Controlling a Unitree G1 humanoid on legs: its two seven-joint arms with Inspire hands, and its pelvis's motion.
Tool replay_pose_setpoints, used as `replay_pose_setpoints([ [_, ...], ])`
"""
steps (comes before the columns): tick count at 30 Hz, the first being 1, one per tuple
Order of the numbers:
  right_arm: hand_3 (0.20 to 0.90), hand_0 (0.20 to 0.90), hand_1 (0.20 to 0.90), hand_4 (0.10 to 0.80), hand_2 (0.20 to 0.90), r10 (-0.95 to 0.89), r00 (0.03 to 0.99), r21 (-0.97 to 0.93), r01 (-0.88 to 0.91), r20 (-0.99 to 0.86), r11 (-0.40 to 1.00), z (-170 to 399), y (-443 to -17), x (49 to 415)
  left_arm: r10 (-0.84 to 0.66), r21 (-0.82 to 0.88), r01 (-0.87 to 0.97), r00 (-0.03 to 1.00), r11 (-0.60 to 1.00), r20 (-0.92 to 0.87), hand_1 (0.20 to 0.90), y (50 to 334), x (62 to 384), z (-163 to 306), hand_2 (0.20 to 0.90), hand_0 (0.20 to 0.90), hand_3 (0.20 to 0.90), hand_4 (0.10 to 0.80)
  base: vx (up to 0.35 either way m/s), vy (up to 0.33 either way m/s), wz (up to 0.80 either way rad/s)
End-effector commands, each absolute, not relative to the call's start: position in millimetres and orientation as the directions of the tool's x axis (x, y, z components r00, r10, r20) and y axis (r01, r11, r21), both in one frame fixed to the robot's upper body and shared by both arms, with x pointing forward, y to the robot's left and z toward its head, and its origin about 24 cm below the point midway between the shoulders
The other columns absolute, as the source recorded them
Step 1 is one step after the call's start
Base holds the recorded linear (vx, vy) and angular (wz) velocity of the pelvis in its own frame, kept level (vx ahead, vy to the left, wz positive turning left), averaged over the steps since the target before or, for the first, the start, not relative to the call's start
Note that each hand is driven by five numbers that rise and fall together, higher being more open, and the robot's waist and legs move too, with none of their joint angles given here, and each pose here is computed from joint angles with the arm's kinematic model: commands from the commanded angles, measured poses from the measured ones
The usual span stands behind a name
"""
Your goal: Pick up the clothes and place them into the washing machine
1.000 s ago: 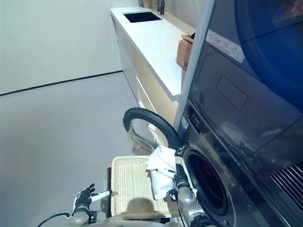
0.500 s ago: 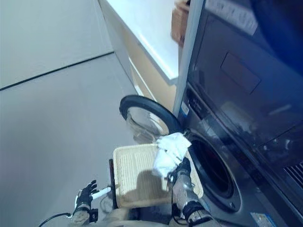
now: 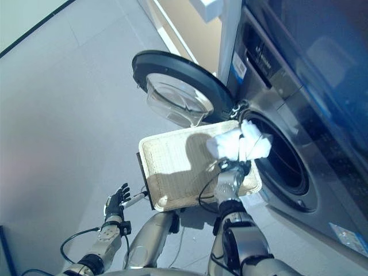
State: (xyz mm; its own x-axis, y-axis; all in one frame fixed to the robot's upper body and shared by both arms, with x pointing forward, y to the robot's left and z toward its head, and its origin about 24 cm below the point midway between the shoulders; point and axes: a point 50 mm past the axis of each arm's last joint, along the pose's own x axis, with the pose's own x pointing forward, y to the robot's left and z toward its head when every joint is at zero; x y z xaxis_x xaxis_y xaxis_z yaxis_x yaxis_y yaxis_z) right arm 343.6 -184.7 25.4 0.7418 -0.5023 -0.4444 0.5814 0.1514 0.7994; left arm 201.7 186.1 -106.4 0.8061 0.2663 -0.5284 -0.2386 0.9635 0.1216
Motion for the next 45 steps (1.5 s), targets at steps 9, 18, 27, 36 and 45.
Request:
replay_pose_setpoints([
  [9, 0.200, 0.200, 0.200, 0.300, 0.200, -0.767, 0.626, 0.959, 0.281, -0.143, 0.050, 140, -259, 363, 0.308, 0.121, -0.284, 0.829, 0.951, -0.466, 0.900, 202, 206, -97, 0.900, 0.900, 0.900, 0.800, -0.032, 0.051, -0.14],
  [18, 0.200, 0.200, 0.200, 0.300, 0.200, -0.826, 0.558, 0.973, 0.223, -0.080, 0.056, 179, -292, 362, 0.270, 0.090, -0.259, 0.836, 0.962, -0.478, 0.900, 192, 201, -100, 0.900, 0.900, 0.900, 0.800, 0.012, 0.054, -0.23],
  [27, 0.200, 0.200, 0.200, 0.300, 0.200, -0.897, 0.424, 0.969, 0.141, 0.124, 0.201, 264, -339, 344, 0.263, 0.086, -0.253, 0.843, 0.964, -0.469, 0.900, 194, 199, -99, 0.900, 0.900, 0.900, 0.800, 0.010, 0.030, -0.12],
  [36, 0.200, 0.200, 0.200, 0.300, 0.200, -0.906, 0.282, 0.935, 0.074, 0.315, 0.348, 343, -347, 315, 0.270, 0.071, -0.267, 0.854, 0.961, -0.446, 0.900, 196, 199, -96, 0.900, 0.900, 0.900, 0.800, 0.035, 0.048, -0.01],
  [45, 0.900, 0.900, 0.900, 0.800, 0.900, -0.837, 0.257, 0.848, 0.098, 0.484, 0.520, 384, -341, 306, 0.279, 0.076, -0.274, 0.852, 0.959, -0.443, 0.900, 202, 197, -95, 0.900, 0.900, 0.900, 0.800, 0.048, 0.009, -0.03],
])
